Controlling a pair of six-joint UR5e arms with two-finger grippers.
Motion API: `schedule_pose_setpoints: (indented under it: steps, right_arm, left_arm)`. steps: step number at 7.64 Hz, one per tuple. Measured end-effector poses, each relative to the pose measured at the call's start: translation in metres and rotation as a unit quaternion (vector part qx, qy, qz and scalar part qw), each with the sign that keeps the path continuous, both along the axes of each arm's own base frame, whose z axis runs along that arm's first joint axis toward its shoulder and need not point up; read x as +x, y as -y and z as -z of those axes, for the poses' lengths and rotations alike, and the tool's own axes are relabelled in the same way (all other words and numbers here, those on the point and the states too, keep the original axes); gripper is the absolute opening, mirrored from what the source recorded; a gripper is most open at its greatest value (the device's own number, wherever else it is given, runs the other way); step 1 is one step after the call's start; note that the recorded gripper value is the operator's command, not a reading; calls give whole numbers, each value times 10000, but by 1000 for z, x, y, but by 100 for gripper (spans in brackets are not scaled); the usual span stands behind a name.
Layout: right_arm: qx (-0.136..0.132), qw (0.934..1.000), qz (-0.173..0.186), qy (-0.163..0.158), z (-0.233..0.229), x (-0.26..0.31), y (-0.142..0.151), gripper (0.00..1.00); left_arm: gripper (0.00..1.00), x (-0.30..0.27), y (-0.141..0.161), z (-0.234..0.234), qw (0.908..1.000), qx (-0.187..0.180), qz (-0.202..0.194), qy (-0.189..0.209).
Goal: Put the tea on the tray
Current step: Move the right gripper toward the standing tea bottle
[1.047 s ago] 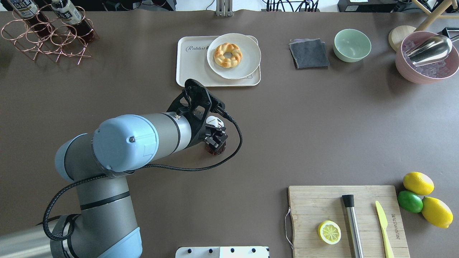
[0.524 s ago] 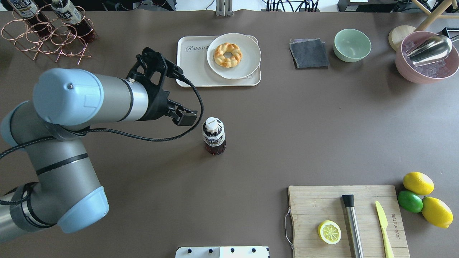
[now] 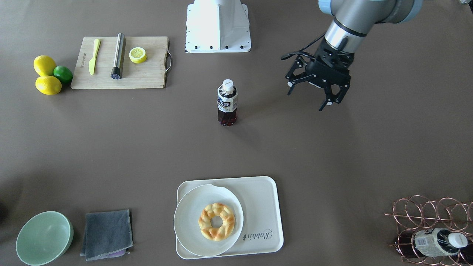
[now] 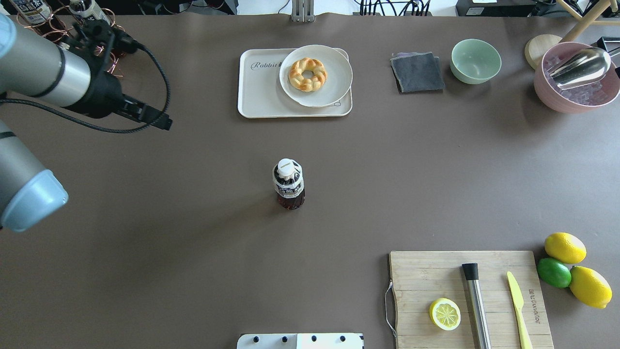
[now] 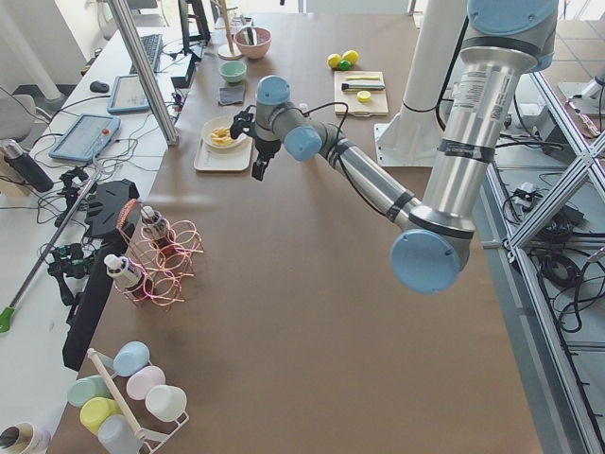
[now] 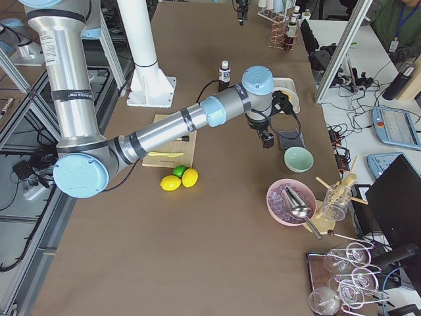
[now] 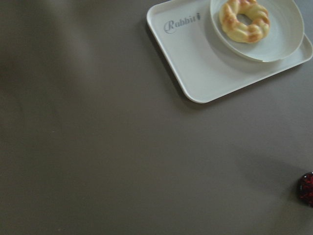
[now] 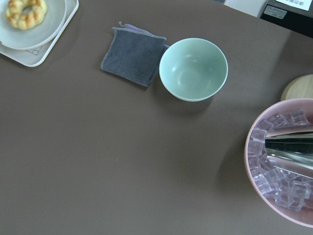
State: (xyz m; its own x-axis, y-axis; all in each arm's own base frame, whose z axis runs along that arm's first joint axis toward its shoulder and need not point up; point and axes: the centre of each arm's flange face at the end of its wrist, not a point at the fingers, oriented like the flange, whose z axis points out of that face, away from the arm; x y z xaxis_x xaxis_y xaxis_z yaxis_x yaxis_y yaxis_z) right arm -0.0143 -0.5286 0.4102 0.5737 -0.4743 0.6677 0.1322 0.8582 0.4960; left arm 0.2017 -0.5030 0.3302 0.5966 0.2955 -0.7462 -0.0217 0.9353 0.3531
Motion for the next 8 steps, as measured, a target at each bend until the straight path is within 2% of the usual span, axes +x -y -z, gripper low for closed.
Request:
schedule_pose_setpoints:
  steps: [1, 4, 5, 6, 8]
  right_arm:
    - [117, 9998, 122, 76, 12, -10, -4, 100]
    - [680, 9952, 620, 338, 83, -65, -4, 100]
    - [773, 9932, 719, 485, 117, -99, -4, 100]
    - [896, 9919, 672, 602, 146, -137, -8, 100]
    - [1268, 9862, 432, 968, 180, -227, -37, 100]
  left_arm:
    - [97, -52, -5, -59, 9994, -187, 40, 279]
    - [97, -191, -41, -212, 9946, -272, -72, 998]
    - [97, -216, -51, -237, 9935, -174, -167, 1109]
    - [97, -226, -55, -247, 9931, -124, -212, 1150]
    - [97, -232, -62, -259, 9927, -161, -246, 1170]
